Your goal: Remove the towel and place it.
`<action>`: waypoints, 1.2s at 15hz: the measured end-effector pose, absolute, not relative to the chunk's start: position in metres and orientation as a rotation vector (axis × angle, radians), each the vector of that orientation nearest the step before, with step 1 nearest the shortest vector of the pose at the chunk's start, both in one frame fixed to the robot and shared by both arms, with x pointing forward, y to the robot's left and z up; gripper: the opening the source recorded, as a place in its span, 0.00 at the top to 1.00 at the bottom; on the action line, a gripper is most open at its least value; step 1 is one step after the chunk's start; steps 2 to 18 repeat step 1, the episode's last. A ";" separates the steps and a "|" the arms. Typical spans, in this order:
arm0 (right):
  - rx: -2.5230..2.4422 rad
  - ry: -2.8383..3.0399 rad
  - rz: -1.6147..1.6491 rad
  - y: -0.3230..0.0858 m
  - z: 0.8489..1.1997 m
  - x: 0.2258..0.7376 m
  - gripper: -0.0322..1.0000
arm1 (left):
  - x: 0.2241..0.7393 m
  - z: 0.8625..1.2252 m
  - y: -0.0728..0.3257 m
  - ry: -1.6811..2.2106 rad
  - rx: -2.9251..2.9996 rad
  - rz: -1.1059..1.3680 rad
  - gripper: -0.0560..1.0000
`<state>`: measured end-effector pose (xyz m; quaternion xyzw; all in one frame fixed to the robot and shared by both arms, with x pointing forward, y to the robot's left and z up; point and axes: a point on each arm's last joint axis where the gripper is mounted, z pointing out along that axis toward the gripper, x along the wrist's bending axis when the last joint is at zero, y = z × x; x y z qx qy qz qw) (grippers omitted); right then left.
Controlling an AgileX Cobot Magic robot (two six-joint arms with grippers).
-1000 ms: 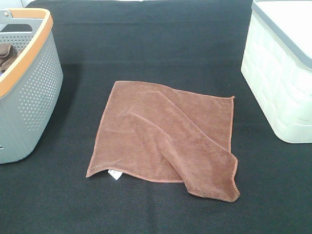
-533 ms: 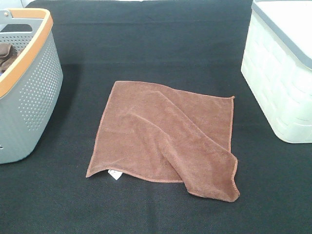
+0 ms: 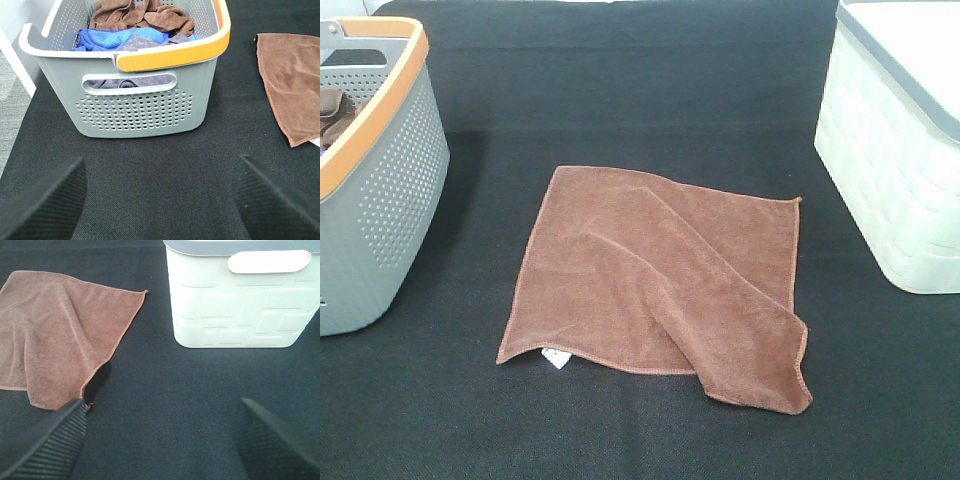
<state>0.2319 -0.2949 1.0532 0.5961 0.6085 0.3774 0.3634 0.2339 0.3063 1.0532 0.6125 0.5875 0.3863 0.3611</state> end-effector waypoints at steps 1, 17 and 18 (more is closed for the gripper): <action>1.534 1.566 0.971 -0.295 1.053 0.232 0.23 | 0.234 1.053 0.306 1.514 1.578 0.995 0.22; 1.534 1.566 0.971 -0.295 1.053 0.232 0.23 | 0.234 1.053 0.306 1.514 1.578 0.995 0.22; 1.534 1.566 0.971 -0.295 1.053 0.232 0.23 | 0.234 1.053 0.306 1.514 1.578 0.995 0.22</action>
